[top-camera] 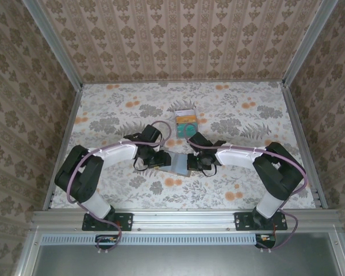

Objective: Take the credit cards out of the card holder

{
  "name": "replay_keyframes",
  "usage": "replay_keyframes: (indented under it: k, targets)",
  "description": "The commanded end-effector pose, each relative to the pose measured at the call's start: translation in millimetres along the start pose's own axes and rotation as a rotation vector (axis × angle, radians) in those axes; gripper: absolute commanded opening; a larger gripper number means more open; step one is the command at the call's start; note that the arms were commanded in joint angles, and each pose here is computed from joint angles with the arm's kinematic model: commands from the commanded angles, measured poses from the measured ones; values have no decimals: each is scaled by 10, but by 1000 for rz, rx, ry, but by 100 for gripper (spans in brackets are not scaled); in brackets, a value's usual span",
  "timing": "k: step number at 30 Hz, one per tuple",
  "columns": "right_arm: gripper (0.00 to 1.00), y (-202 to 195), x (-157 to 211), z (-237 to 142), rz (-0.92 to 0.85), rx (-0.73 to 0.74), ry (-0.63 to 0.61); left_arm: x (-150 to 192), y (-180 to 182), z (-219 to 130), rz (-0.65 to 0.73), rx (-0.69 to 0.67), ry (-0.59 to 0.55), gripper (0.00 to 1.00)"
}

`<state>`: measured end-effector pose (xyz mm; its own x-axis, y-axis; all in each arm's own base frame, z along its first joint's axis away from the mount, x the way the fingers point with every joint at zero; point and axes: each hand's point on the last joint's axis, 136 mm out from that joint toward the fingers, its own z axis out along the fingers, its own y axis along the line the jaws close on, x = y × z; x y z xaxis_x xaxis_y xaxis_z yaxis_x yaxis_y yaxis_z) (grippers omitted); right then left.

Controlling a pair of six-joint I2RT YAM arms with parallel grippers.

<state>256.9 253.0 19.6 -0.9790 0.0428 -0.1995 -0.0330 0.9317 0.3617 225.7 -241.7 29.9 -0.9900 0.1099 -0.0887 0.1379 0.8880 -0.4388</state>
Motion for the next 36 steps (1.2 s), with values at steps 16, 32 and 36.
replay_keyframes:
  k: [16,32,36]
  targets:
    - [2,-28,18,77,7,28,32,19,-37,78,24,-8,18,46]
    - [2,-1,-3,83,3,27,36,-2,-462,133,123,82,64,46]
    - [2,6,-18,75,-1,28,34,-96,-428,-26,115,66,9,47]
